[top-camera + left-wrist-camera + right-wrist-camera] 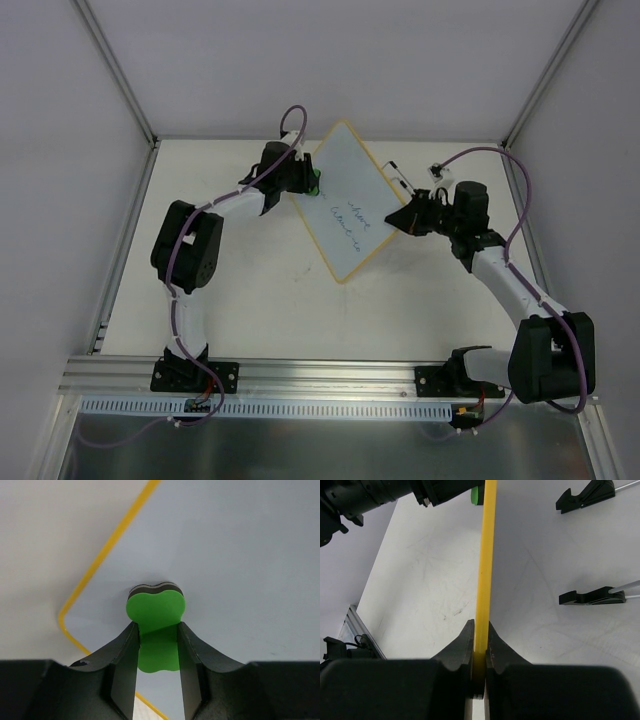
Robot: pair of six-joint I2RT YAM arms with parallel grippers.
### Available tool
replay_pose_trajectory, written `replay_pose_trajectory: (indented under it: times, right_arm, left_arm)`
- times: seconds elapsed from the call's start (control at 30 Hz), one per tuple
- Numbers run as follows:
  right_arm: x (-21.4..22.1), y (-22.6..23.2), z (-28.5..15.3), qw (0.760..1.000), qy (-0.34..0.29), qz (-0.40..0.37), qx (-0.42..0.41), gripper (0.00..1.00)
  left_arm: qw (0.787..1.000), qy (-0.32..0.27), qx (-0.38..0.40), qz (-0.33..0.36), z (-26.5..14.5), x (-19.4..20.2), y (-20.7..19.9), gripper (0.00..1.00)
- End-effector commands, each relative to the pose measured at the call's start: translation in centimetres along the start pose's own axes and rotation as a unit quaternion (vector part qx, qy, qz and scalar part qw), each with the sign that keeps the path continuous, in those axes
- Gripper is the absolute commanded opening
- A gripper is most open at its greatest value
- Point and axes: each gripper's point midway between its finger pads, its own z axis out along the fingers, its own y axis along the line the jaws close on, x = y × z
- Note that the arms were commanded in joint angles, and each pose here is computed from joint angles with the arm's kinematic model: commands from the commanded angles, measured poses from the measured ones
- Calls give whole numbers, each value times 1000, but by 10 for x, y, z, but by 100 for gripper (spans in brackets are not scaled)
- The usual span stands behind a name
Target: Erase the whiteboard
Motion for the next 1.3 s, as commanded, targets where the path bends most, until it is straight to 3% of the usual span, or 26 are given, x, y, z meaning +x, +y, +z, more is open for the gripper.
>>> replay_pose_trajectory:
  times: [0.0,0.13,0.37,0.53,0.67,0.87,1.27]
  right_arm:
    - [5,32,2,989,10,-116,-88,0]
    - [3,33,2,989,7,-118,-88,0]
    - [8,30,4,990,13,-113,-88,0]
    - [11,30,4,990,16,-111,-90,0]
    - [14,31,4,990,20,-110,-91,0]
    - [18,31,2,990,20,-110,-90,0]
    - [21,28,1,991,20,-106,-83,0]
  left_arm:
    - [990,59,126,35,1,51,-110,0]
    - [982,70,173,41,-9,69,-163,0]
    - [960,55,250,111,-41,81,-249,0]
    - [953,54,275,114,-56,84,-274,0]
    - [966,61,236,91,-49,92,-257,0]
    - [986,76,149,16,-32,98,-198,0]
    - [992,105,46,-53,-29,132,-146,0]
